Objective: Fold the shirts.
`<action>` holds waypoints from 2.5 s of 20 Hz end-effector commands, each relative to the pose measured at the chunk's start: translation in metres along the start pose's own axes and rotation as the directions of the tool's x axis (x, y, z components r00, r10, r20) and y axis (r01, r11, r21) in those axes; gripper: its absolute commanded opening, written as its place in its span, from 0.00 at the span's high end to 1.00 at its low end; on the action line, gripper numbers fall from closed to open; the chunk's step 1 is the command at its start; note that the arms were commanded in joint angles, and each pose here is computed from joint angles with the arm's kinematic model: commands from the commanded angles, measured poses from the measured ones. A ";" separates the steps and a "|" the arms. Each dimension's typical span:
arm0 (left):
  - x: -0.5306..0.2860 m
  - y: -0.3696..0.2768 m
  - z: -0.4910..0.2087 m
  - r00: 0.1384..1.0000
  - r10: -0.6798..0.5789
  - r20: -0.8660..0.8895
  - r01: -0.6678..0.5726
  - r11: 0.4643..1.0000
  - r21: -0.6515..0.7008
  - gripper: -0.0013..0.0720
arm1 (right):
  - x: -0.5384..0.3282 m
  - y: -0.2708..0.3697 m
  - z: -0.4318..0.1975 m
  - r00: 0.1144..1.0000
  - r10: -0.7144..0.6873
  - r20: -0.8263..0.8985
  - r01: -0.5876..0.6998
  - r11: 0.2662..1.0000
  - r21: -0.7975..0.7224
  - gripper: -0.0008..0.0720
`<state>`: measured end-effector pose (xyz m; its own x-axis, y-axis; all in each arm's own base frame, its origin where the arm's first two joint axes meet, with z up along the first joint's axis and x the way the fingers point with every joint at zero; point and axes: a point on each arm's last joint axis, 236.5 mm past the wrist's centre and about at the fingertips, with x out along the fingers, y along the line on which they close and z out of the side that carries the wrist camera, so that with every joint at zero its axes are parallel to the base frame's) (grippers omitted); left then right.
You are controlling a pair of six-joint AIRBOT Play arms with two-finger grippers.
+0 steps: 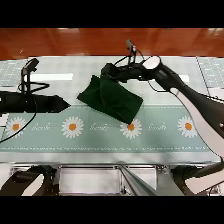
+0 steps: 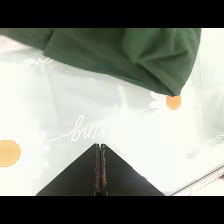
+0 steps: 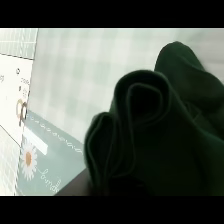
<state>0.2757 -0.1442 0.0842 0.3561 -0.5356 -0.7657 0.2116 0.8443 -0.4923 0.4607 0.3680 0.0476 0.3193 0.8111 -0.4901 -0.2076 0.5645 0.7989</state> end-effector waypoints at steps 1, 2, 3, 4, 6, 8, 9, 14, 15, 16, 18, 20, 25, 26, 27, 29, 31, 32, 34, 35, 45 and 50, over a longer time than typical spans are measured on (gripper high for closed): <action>-0.001 0.004 0.000 0.999 0.008 0.036 -0.008 1.000 -0.008 0.96 | 0.031 -0.008 -0.003 1.000 0.025 -0.019 -0.024 0.998 0.051 0.96; 0.000 0.005 0.004 0.999 0.011 0.050 -0.011 1.000 -0.010 0.96 | 0.037 -0.010 -0.005 0.999 0.026 -0.019 -0.024 0.998 0.064 0.94; 0.002 0.007 0.008 0.998 0.014 0.064 -0.014 1.000 -0.014 0.96 | 0.042 -0.011 -0.010 0.999 0.027 -0.030 -0.025 0.997 0.073 0.73; 0.004 0.009 0.014 0.997 0.019 0.079 -0.017 1.000 -0.019 0.96 | 0.046 -0.010 -0.019 0.997 0.042 -0.058 -0.037 0.995 0.090 0.43; 0.009 0.015 0.023 0.994 0.029 0.104 -0.026 0.999 -0.031 0.96 | 0.042 -0.007 -0.033 0.990 0.065 -0.126 -0.054 0.994 0.093 0.42; 0.011 0.023 0.039 0.986 0.049 0.159 -0.043 0.998 -0.044 0.96 | 0.022 -0.003 -0.042 0.972 0.102 -0.211 -0.081 0.991 0.105 0.42; 0.006 0.028 0.050 0.978 0.065 0.201 -0.057 0.997 -0.049 0.96 | 0.003 -0.002 -0.042 0.960 0.119 -0.252 -0.094 0.990 0.109 0.42; -0.090 0.051 0.106 0.918 0.154 0.365 -0.118 0.986 -0.120 0.96 | -0.173 -0.046 -0.013 0.938 -0.220 -0.269 0.198 0.974 -0.107 0.43; -0.109 0.054 0.108 0.906 0.174 0.386 -0.132 0.982 -0.131 0.96 | -0.224 -0.074 -0.007 0.888 -0.413 -0.203 0.388 0.909 -0.155 0.43; -0.125 0.055 0.107 0.890 0.193 0.413 -0.146 0.979 -0.141 0.96 | -0.273 -0.101 -0.004 0.805 -0.580 -0.125 0.562 0.812 -0.155 0.43; -0.138 0.052 0.098 0.870 0.208 0.448 -0.159 0.977 -0.143 0.96 | -0.353 -0.138 -0.013 0.636 -0.771 0.017 0.771 0.635 -0.049 0.43; -0.128 0.046 0.077 0.880 0.191 0.435 -0.145 0.980 -0.138 0.96 | -0.375 -0.166 -0.046 0.600 -0.797 0.067 0.795 0.604 0.062 0.42; -0.061 0.050 0.005 0.948 0.123 0.292 -0.074 0.982 -0.173 0.96 | -0.301 -0.211 -0.132 0.781 -0.624 -0.036 0.608 0.744 0.278 0.41; -0.046 0.053 -0.007 0.960 0.111 0.255 -0.063 0.980 -0.190 0.96 | -0.284 -0.211 -0.137 0.817 -0.575 -0.036 0.558 0.773 0.302 0.41; -0.035 0.056 -0.017 0.968 0.102 0.230 -0.053 0.977 -0.209 0.96 | -0.269 -0.210 -0.137 0.853 -0.521 -0.030 0.499 0.798 0.338 0.41; -0.019 0.062 -0.028 0.975 0.088 0.205 -0.037 0.969 -0.243 0.96 | -0.244 -0.206 -0.130 0.907 -0.420 -0.024 0.394 0.830 0.394 0.41; -0.011 0.066 -0.034 0.976 0.087 0.199 -0.032 0.964 -0.264 0.96 | -0.220 -0.205 -0.127 0.947 -0.321 -0.026 0.297 0.839 0.456 0.41; -0.010 0.067 -0.034 0.976 0.089 0.200 -0.033 0.963 -0.267 0.96 | -0.206 -0.203 -0.129 0.961 -0.274 -0.041 0.259 0.837 0.482 0.41; -0.011 0.068 -0.031 0.973 0.091 0.211 -0.031 0.963 -0.268 0.96 | -0.180 -0.202 -0.138 0.968 -0.228 -0.106 0.251 0.840 0.481 0.41; -0.011 0.068 -0.030 0.972 0.093 0.218 -0.032 0.963 -0.268 0.96 | -0.167 -0.202 -0.143 0.965 -0.219 -0.145 0.262 0.844 0.468 0.41; -0.012 0.065 -0.027 0.970 0.080 0.231 -0.014 0.962 -0.274 0.96 | -0.086 -0.169 -0.121 0.966 -0.126 -0.227 0.209 0.896 0.392 0.42; -0.012 0.065 -0.025 0.968 0.079 0.240 -0.011 0.961 -0.275 0.96 | -0.068 -0.132 -0.087 0.977 -0.102 -0.186 0.153 0.946 0.285 0.84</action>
<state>0.2619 -0.0827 0.0502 0.5747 -0.4468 -0.6856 -0.0513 0.8165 -0.5751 0.3703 0.2337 -0.0713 0.1427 0.7500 -0.6459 0.1765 0.6228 0.7622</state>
